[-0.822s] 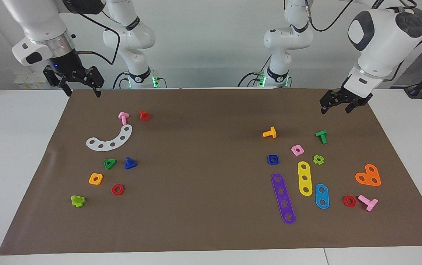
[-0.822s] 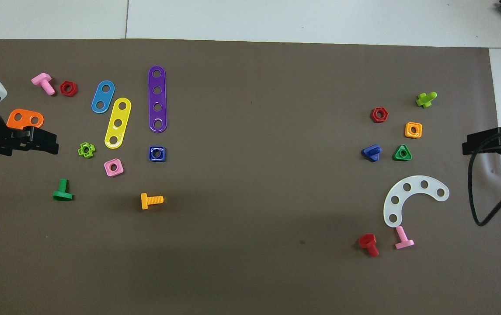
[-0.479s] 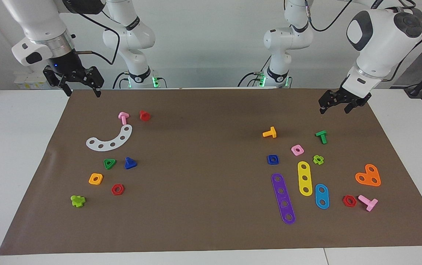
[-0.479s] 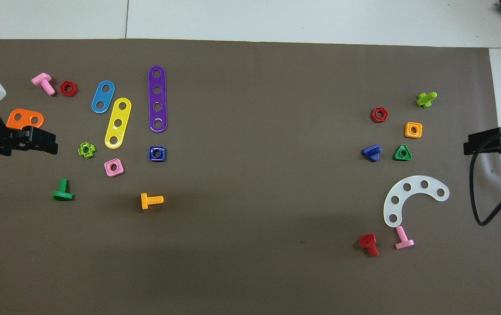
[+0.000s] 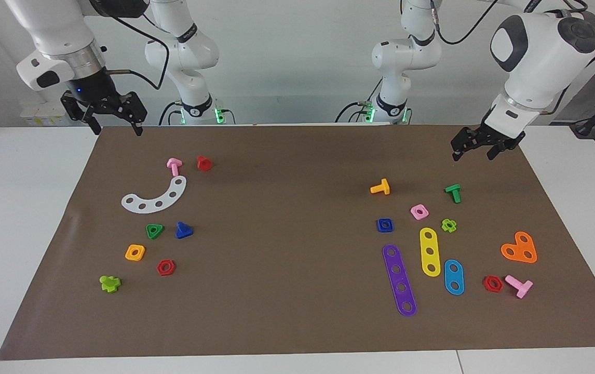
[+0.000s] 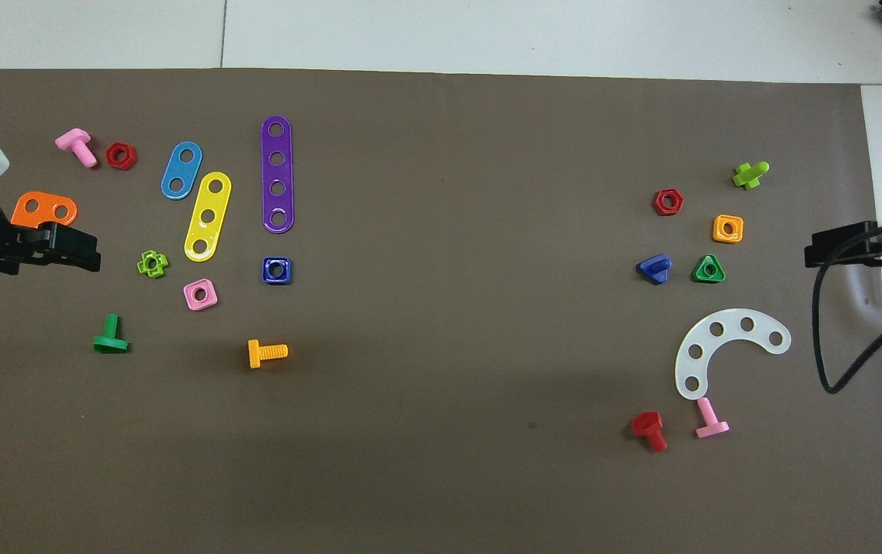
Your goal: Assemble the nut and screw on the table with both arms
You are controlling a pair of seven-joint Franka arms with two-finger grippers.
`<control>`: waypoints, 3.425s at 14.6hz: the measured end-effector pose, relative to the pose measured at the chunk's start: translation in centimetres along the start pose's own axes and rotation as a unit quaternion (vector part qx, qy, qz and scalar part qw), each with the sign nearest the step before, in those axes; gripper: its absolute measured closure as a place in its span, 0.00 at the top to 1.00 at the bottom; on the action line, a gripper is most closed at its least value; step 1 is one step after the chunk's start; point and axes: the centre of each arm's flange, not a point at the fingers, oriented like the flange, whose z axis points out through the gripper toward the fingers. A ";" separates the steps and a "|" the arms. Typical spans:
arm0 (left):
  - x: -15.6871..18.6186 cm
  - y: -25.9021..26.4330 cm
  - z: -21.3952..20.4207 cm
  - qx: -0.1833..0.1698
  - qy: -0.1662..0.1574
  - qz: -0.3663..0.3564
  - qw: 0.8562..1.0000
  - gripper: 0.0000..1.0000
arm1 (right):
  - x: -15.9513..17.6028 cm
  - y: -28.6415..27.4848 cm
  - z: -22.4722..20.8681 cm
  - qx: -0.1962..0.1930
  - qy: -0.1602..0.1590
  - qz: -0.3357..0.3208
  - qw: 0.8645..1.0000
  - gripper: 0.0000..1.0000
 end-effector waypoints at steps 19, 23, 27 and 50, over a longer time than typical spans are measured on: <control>0.5 2.0 -0.5 0.002 0.028 0.067 0.997 1.00 | 3.1 -4.2 29.6 0.017 0.005 -0.105 0.994 0.80; 0.5 1.8 -0.4 0.002 0.027 0.065 0.997 1.00 | 3.5 -4.4 30.6 0.019 0.015 -0.103 0.994 0.74; 0.4 1.8 0.2 0.002 0.021 0.065 0.998 1.00 | 3.4 -4.4 31.8 0.019 0.006 -0.104 0.994 0.52; 0.7 6.4 3.3 0.002 0.034 0.070 0.997 0.96 | 3.3 -22.4 15.5 0.016 0.054 -0.029 0.998 0.19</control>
